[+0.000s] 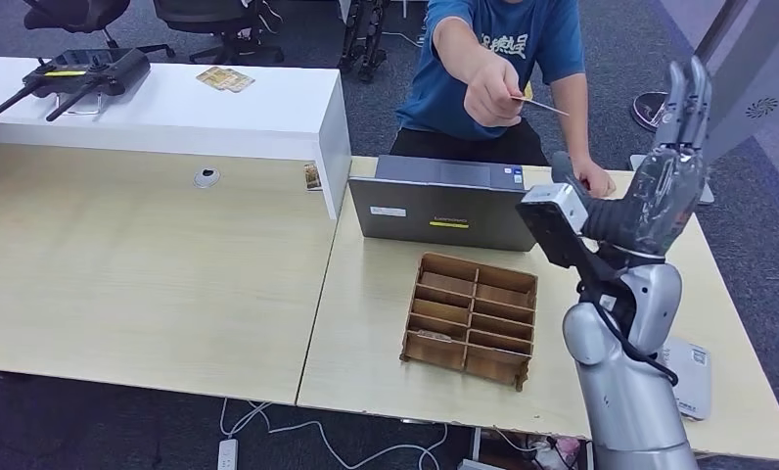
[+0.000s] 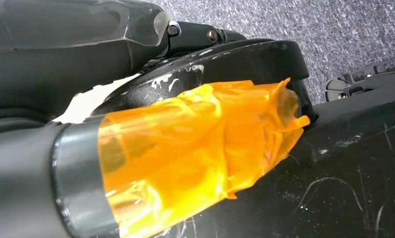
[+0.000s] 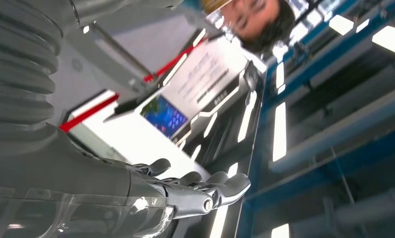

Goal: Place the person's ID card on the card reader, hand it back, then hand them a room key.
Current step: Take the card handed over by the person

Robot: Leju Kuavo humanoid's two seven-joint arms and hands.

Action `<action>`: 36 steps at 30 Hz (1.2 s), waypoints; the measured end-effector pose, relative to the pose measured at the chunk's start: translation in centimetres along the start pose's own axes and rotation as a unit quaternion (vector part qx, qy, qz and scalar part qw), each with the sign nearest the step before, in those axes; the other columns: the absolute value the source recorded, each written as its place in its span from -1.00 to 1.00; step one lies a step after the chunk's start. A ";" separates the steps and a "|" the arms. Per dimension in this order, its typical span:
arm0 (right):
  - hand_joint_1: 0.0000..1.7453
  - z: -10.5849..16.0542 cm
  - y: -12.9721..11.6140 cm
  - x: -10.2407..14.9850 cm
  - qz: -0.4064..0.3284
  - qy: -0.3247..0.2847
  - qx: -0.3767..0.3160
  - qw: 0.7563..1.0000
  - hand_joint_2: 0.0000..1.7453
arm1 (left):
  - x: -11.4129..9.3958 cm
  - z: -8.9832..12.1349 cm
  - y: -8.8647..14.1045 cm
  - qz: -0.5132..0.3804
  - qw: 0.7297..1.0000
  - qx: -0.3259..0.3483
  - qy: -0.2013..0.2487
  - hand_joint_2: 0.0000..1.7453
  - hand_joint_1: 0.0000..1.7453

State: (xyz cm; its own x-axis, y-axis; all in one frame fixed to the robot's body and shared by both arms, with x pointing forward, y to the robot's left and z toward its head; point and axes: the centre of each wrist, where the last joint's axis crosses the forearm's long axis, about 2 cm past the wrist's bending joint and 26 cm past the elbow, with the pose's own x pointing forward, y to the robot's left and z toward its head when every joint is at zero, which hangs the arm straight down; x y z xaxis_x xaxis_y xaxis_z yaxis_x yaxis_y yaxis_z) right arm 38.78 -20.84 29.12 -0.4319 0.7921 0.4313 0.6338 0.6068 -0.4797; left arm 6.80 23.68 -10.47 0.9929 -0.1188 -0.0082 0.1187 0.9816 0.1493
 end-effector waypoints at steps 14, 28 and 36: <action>-1.00 -6.0 2.2 1.6 0.009 -0.009 0.109 0.994 1.00 | 0.0 -0.1 0.2 -0.015 1.000 -0.003 -0.002 -1.00 -1.00; -1.00 -7.1 2.6 2.0 0.007 -0.011 0.130 0.991 1.00 | 0.0 -0.1 0.5 -0.018 1.000 -0.007 -0.002 -1.00 -1.00; -1.00 -7.0 2.7 2.1 0.009 -0.015 0.132 0.991 1.00 | 0.0 -0.1 0.6 -0.019 1.000 -0.008 -0.003 -1.00 -1.00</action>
State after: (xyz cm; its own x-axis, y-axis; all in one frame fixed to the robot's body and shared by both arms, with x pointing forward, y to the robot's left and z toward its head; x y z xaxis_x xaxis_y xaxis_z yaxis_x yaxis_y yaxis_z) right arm 44.11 -17.99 34.09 -0.4435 0.8023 0.3996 0.4526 0.5853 -0.6727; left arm 6.91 24.25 -10.52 0.9876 -0.1565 -0.0084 0.1562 0.9788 0.1326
